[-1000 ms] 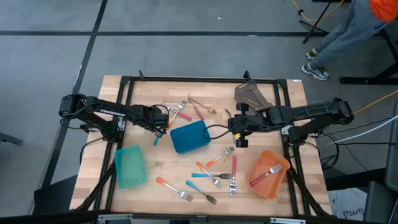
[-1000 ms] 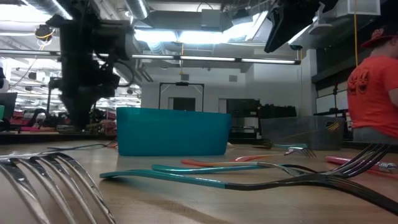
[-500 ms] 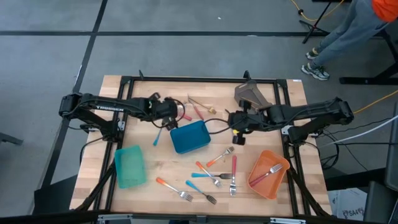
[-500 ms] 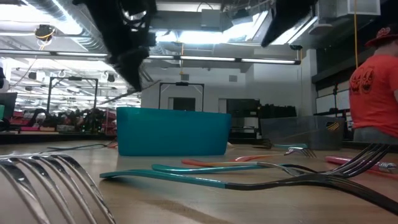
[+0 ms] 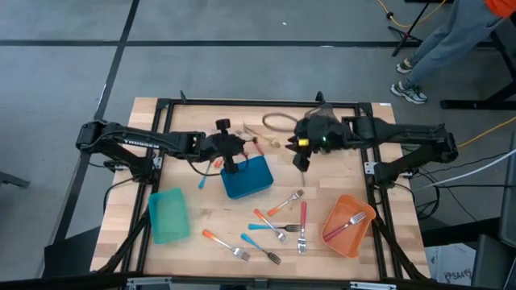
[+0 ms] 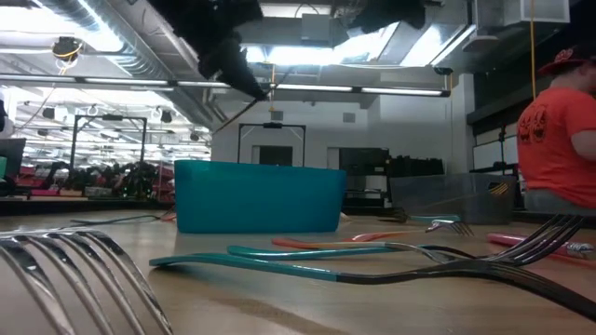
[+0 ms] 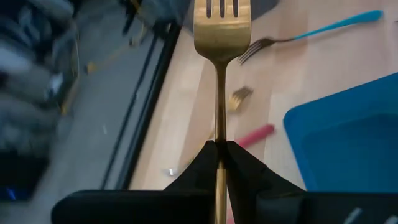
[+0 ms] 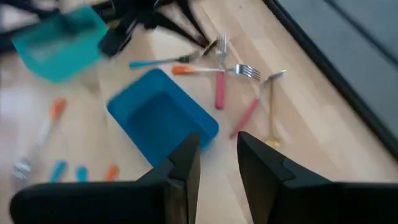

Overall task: Sort silverware by color (type)
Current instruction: Put the golden fork into the black bin

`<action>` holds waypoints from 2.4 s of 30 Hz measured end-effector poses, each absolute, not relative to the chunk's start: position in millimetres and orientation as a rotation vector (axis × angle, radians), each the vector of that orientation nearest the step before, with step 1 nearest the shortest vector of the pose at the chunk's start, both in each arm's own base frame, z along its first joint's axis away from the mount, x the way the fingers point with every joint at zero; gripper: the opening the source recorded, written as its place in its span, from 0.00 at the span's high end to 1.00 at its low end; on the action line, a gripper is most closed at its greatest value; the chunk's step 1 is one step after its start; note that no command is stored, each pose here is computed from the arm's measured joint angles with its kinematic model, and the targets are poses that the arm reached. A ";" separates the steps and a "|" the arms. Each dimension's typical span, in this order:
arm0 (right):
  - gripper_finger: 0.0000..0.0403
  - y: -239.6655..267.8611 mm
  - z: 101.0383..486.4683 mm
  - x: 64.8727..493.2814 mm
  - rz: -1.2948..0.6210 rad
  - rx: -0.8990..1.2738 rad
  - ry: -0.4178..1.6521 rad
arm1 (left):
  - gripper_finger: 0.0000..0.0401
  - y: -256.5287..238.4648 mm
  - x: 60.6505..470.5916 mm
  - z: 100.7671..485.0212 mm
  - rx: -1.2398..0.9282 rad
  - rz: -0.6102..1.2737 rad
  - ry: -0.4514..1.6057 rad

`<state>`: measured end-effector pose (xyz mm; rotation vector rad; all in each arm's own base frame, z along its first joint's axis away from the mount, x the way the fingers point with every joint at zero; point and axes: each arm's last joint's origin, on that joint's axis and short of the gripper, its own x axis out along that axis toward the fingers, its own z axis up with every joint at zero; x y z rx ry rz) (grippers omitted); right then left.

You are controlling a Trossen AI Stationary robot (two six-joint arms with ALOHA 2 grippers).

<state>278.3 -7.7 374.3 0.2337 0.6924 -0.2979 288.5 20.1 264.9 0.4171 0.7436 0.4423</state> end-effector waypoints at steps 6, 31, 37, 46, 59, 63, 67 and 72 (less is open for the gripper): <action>0.76 -36.0 377.7 282.7 -0.233 0.407 0.635 | 0.97 4.7 293.4 269.4 0.608 0.340 0.711; 0.76 -58.9 298.3 346.7 -0.056 0.841 0.911 | 0.97 -34.1 331.1 226.6 0.974 0.119 0.720; 0.76 -59.3 279.0 357.9 -0.005 0.882 0.975 | 0.97 -34.0 331.5 227.2 0.973 0.124 0.714; 0.76 -58.9 268.2 365.0 0.059 0.920 1.004 | 0.97 -34.1 331.3 226.9 0.972 0.120 0.717; 0.76 -58.8 272.4 369.8 0.119 0.915 0.948 | 0.97 -34.0 331.4 227.1 0.970 0.125 0.714; 0.76 -55.8 272.2 370.1 0.123 0.911 0.953 | 0.97 -33.5 331.4 227.5 0.975 0.146 0.719; 0.76 -49.6 271.9 371.1 0.117 0.894 0.958 | 0.97 -32.7 331.8 228.9 0.984 0.195 0.718; 0.76 -43.2 271.4 372.3 0.093 0.866 0.960 | 0.97 -32.9 331.7 228.6 0.985 0.188 0.719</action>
